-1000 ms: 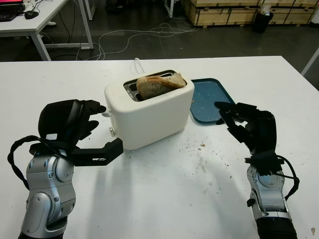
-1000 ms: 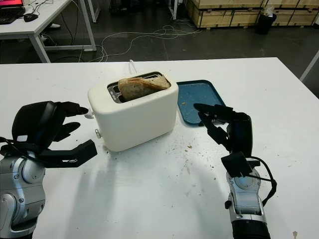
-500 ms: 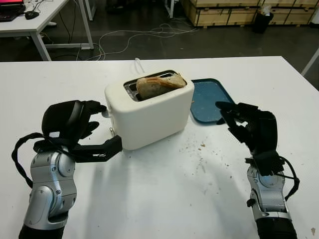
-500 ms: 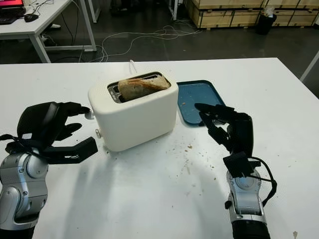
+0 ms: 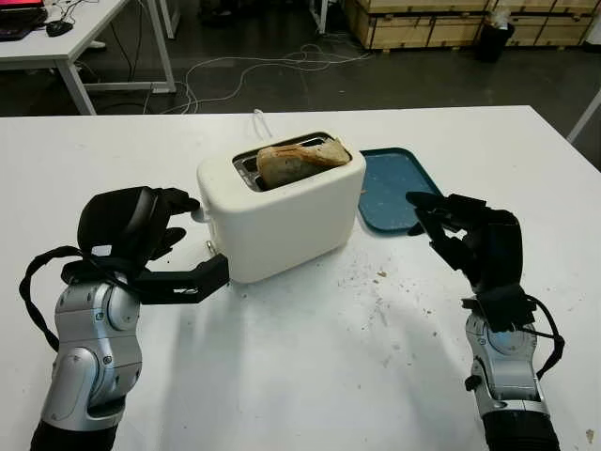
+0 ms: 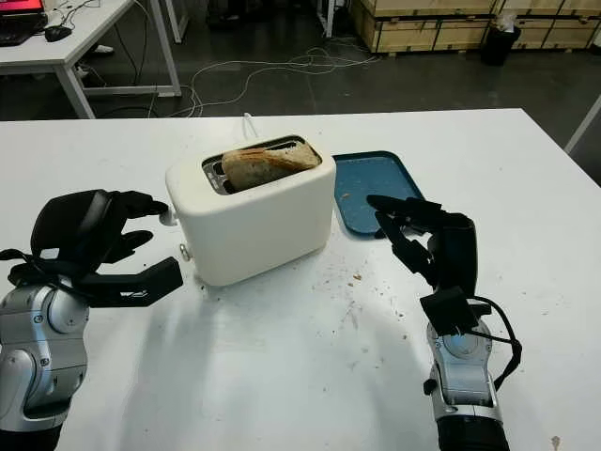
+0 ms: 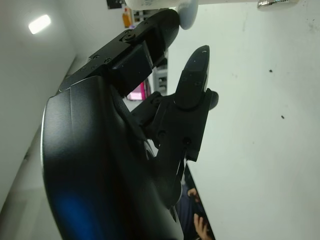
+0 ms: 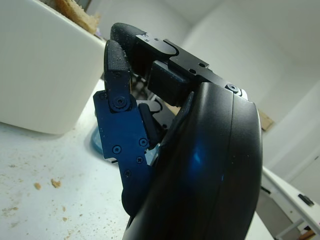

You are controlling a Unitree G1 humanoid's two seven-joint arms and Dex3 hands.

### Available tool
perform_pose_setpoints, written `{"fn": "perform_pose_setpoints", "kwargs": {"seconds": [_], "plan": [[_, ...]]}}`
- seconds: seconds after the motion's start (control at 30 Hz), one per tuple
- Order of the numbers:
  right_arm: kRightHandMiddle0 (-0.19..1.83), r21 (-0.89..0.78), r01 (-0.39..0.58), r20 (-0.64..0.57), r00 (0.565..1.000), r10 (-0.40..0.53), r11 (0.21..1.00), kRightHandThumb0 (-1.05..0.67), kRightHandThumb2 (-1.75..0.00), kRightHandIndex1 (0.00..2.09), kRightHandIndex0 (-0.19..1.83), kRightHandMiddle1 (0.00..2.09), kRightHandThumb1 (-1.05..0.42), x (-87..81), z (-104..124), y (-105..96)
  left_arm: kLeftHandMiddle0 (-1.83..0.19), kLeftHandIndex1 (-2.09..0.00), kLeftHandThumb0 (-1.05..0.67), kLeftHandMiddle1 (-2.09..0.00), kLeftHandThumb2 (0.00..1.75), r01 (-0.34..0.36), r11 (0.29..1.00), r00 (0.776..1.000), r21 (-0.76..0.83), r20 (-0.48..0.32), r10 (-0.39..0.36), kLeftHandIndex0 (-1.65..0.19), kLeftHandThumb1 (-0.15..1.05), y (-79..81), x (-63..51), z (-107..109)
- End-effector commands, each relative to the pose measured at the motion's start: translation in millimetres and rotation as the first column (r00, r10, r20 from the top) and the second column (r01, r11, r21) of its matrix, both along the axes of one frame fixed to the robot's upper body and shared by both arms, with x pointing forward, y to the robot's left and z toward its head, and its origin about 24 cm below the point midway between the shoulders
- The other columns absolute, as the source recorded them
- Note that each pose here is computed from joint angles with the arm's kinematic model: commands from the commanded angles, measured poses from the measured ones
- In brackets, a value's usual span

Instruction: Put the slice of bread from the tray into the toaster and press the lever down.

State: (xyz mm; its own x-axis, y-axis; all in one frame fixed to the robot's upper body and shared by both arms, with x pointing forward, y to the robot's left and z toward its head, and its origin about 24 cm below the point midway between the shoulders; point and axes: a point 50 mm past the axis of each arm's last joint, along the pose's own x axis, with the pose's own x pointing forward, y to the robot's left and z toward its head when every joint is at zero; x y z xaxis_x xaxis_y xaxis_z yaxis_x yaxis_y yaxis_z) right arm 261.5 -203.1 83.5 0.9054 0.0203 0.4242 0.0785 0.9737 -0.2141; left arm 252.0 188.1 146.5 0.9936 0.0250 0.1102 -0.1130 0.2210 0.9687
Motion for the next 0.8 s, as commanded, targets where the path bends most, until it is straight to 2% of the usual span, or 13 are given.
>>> {"fn": "perform_pose_setpoints", "kwargs": {"seconds": [0.0,0.07,0.23,0.3,0.67,0.77], "plan": [[1.27,0.009,0.005,0.003,1.0,-0.005,1.0,-0.44,-0.19,1.24,0.93,0.01,-0.92,-0.5,-0.9,-1.2,-1.19,-0.03,-0.23,-0.76,0.09,0.017,1.0,1.0,-0.002,-0.006,-0.017,-1.22,0.92,-2.9,-2.7,0.3],[1.27,0.009,0.004,0.004,1.0,-0.004,1.0,-0.44,-0.19,1.25,0.94,0.01,-0.92,-0.2,-1.2,-1.1,-1.19,-0.02,-0.23,-0.75,0.07,0.024,1.0,1.0,0.001,0.01,-0.024,-1.21,0.92,-4.1,-4.1,1.1],[1.28,-0.004,0.009,0.002,1.0,-0.009,1.0,-0.44,-0.2,1.27,0.95,0.01,-0.92,0.1,-1.8,-1.3,-1.32,0.0,-0.23,-0.45,0.07,0.035,0.999,0.999,0.008,0.02,-0.035,-1.16,0.92,-6.0,-6.0,3.0],[1.28,-0.003,0.008,0.0,1.0,-0.008,1.0,-0.44,-0.2,1.28,0.95,0.01,-0.92,0.1,-1.9,-1.4,-1.35,-0.03,-0.23,-0.44,0.06,0.037,0.999,0.999,0.01,0.02,-0.037,-1.22,0.92,-6.4,-6.4,3.4],[1.28,0.002,0.006,0.004,1.0,-0.006,1.0,-0.44,-0.19,1.29,0.93,0.01,-0.92,-1.2,-1.0,-1.0,-1.33,0.0,-0.23,-0.44,0.07,0.028,1.0,1.0,0.007,0.001,-0.028,-1.19,0.92,-4.6,-5.1,0.8],[1.28,0.004,0.005,0.005,1.0,-0.005,1.0,-0.44,-0.2,1.29,0.93,0.01,-0.92,-1.6,-0.9,-1.1,-1.34,-0.01,-0.24,-0.36,0.08,0.022,1.0,1.0,0.009,-0.008,-0.022,-1.19,0.92,-3.0,-3.7,-0.7]]}}
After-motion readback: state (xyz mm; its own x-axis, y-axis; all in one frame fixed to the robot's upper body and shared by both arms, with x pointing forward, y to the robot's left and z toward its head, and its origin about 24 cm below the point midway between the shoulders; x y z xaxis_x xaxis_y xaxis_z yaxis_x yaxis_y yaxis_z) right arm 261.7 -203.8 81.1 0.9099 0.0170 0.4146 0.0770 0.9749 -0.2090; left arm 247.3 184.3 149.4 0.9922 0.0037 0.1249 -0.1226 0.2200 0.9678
